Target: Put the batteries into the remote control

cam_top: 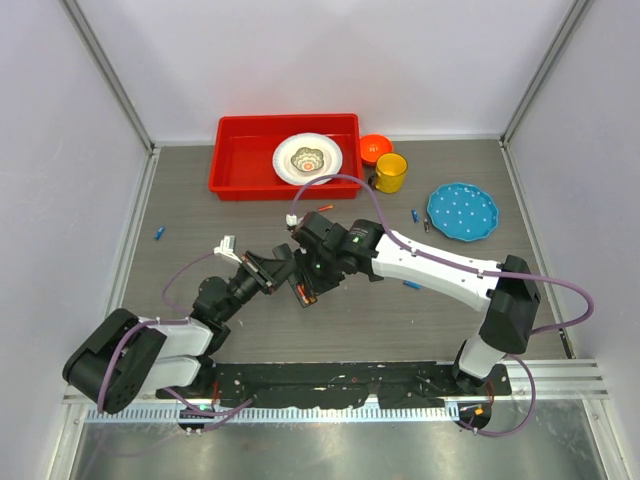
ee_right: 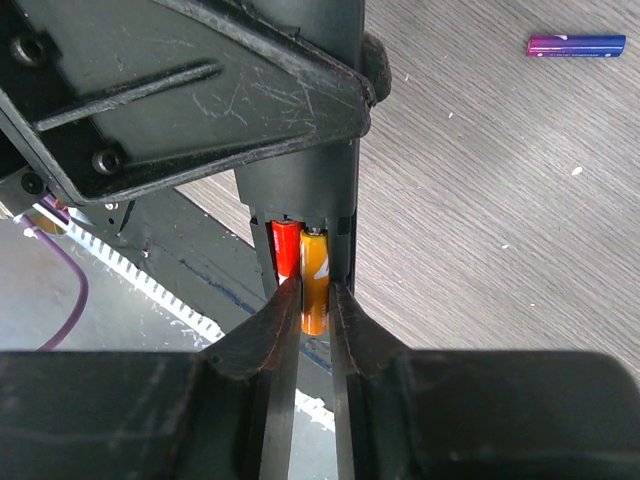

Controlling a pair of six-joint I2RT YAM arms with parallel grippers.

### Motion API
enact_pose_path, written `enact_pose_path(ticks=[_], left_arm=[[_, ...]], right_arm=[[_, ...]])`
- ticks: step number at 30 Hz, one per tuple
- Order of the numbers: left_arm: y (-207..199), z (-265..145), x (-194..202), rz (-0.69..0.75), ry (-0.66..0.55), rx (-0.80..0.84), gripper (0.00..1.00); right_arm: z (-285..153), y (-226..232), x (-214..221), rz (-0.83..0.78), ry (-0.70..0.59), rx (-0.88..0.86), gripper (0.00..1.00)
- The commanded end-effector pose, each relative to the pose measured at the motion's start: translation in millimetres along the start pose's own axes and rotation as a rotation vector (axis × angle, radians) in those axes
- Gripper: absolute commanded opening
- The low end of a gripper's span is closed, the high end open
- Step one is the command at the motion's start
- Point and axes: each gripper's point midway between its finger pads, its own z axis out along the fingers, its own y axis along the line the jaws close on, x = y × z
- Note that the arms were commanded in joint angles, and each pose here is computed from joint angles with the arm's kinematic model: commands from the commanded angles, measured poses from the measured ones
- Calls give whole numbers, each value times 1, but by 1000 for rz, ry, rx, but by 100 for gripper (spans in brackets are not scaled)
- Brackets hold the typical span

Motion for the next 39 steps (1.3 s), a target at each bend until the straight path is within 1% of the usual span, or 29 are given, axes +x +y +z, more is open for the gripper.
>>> enact_pose_path(ticks=[1,7,15,26,30,35,39], left_arm=[[-67,-7,1,39,11,273,0],[-65,-7,1,40,10,270,0],[-64,-7,1,40,12,267,0],[-60,-6,3,45,15,253,0],[-60,-5,2,49,12,254,0],[-59,-4,2,50,15,250,0],[-56,-2,3,47,19,242,0]], right_arm=[[1,-14,-22,7,-71,55,23],[1,-8,-18,5,-51,27,30],[-1,-8,-19,9,-55,24,31],[-19,4,-32,19,-109,-24,40],[-25,10,-35,24,-126,-50,41],[-50,22,-47,4,-204,-117,42],[-59,23,-47,0,-230,-154,42]])
